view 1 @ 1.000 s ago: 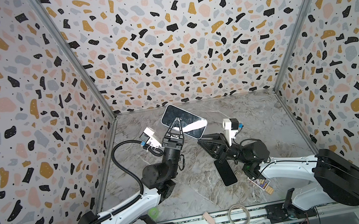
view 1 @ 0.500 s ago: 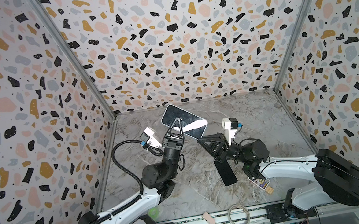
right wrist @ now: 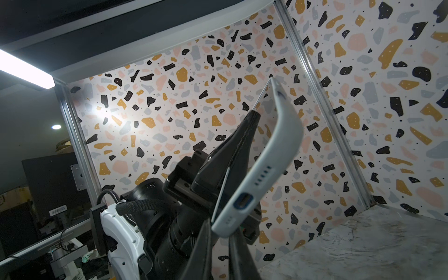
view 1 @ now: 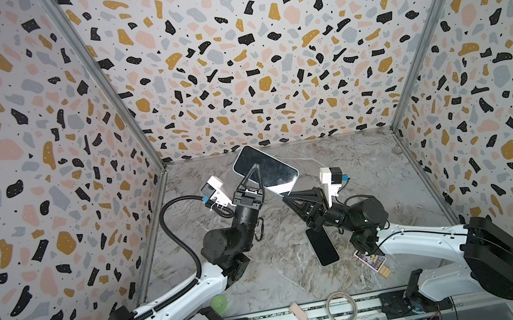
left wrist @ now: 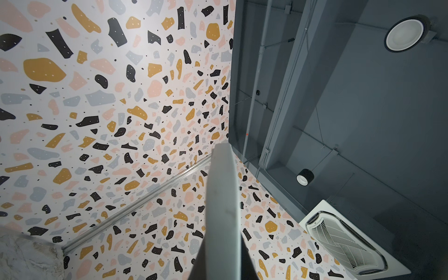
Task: Take the phone out of the phone case
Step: Remove the phone case from the phone.
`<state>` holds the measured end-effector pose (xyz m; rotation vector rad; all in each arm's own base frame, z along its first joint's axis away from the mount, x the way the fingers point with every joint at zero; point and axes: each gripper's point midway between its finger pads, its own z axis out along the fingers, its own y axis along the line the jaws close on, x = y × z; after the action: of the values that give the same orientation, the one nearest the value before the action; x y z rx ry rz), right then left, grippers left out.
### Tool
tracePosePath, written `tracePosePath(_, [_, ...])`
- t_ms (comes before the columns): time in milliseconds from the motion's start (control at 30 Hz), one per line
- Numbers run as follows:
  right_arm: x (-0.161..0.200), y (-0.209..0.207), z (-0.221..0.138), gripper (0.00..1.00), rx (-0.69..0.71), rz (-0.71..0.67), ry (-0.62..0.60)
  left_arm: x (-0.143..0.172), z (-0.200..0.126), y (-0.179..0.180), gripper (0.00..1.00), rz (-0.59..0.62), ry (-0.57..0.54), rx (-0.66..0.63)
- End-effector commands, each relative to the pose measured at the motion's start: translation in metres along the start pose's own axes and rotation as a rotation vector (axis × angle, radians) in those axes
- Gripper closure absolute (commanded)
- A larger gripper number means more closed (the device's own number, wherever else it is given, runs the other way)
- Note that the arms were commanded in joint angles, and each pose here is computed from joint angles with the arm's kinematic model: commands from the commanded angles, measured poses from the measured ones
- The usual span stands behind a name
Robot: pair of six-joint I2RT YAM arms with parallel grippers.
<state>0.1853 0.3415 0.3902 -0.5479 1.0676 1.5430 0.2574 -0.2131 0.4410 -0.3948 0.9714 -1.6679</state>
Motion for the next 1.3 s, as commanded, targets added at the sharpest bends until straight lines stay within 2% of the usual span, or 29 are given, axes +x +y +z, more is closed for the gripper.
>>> tracePosePath(0, [0.011, -0.011, 0.004, 1.00, 0.065, -0.080, 0.083, 0.005, 0.003, -0.023, 1.00, -0.044, 0.056, 0.065])
tracePosePath(367, [0.025, -0.029, 0.002, 1.00, 0.113, -0.090, 0.129, 0.006, 0.004, -0.035, 1.00, -0.125, 0.067, 0.144])
tracePosePath(733, [0.026, -0.050, 0.001, 1.00, 0.197, -0.142, 0.186, 0.012, 0.006, -0.046, 1.00, -0.126, 0.115, 0.166])
tracePosePath(900, [0.017, -0.045, -0.007, 1.00, 0.178, -0.140, 0.153, 0.009, 0.002, -0.045, 1.00, -0.090, 0.104, 0.150])
tracePosePath(933, [0.017, -0.043, -0.011, 0.94, 0.175, -0.140, 0.150, 0.008, 0.003, -0.045, 1.00, -0.078, 0.103, 0.145])
tracePosePath(1033, [0.015, -0.030, -0.027, 0.64, 0.128, -0.099, 0.103, 0.002, 0.002, -0.049, 1.00, -0.046, 0.082, 0.153])
tracePosePath(1100, [0.008, -0.015, -0.039, 0.53, 0.064, -0.071, 0.039, -0.004, 0.001, -0.047, 1.00, -0.028, 0.051, 0.147])
tracePosePath(1267, [-0.009, 0.009, -0.055, 0.47, -0.044, -0.011, -0.098, -0.014, -0.005, -0.043, 1.00, -0.078, -0.032, 0.202])
